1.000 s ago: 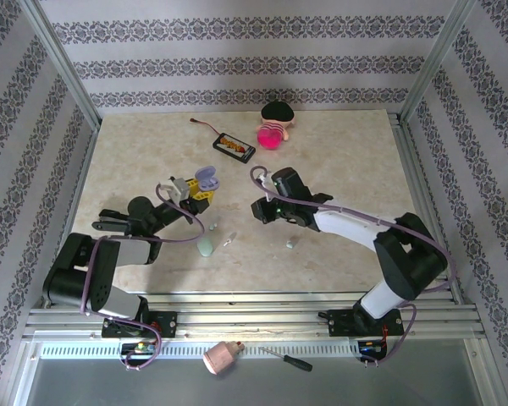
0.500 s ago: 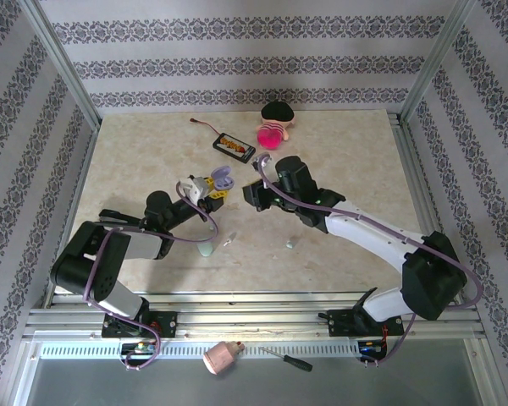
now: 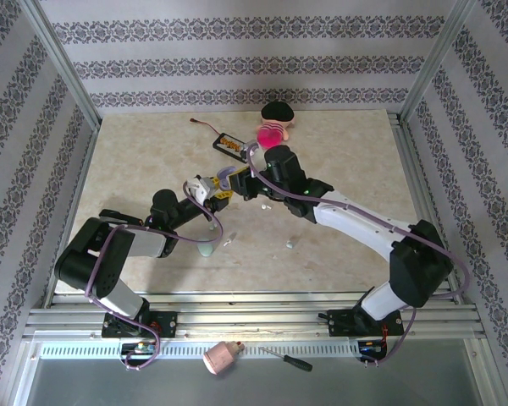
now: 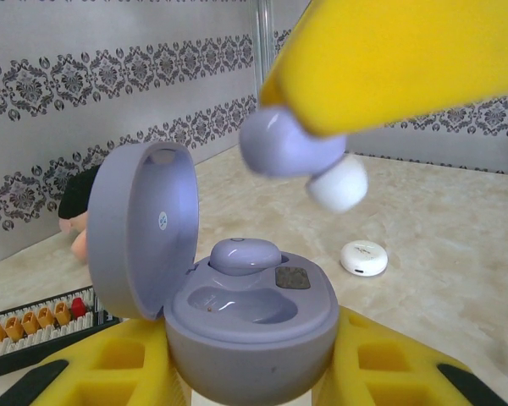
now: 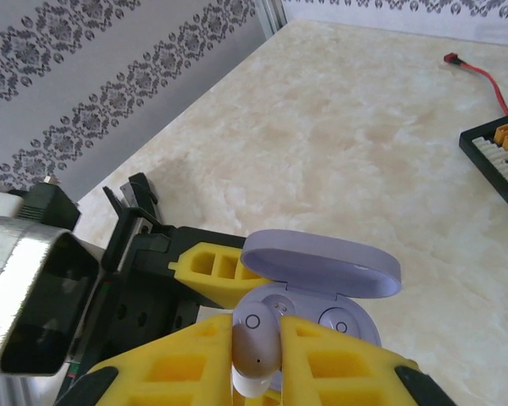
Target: Insert the wireless bluetooth earbuds into the charging case
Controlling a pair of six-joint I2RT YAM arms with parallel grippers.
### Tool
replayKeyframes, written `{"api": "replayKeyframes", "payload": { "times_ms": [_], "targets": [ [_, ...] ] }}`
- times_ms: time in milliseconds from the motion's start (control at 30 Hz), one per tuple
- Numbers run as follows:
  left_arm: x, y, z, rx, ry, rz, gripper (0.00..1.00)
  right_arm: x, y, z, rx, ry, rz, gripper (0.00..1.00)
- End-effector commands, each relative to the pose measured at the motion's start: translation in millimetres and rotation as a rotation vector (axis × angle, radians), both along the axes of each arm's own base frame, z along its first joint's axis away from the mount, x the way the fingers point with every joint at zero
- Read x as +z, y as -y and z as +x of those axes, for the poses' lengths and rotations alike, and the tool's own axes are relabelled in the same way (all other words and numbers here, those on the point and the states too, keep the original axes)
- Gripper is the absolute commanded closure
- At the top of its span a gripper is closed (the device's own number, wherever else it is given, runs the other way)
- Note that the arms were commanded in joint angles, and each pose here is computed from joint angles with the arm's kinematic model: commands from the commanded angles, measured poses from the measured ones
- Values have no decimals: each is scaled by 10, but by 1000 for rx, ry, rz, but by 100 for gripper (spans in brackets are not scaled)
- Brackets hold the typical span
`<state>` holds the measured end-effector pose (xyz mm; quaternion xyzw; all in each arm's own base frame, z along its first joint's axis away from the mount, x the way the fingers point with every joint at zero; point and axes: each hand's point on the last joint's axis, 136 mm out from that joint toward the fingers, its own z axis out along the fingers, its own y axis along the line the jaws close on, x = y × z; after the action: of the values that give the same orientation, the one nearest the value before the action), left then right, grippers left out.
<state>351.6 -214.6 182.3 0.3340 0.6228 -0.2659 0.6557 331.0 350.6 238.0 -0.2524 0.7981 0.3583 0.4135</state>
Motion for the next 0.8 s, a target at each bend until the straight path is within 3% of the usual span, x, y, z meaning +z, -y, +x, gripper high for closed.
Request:
{"api": "replayKeyframes", "payload": {
  "times_ms": [0, 767],
  "targets": [
    [91, 71, 4, -12, 36, 12, 88, 157, -139, 14, 37, 35, 44, 82],
    [179, 29, 42, 40, 37, -4, 88, -197, -252, 91, 30, -32, 26, 83]
  ]
}}
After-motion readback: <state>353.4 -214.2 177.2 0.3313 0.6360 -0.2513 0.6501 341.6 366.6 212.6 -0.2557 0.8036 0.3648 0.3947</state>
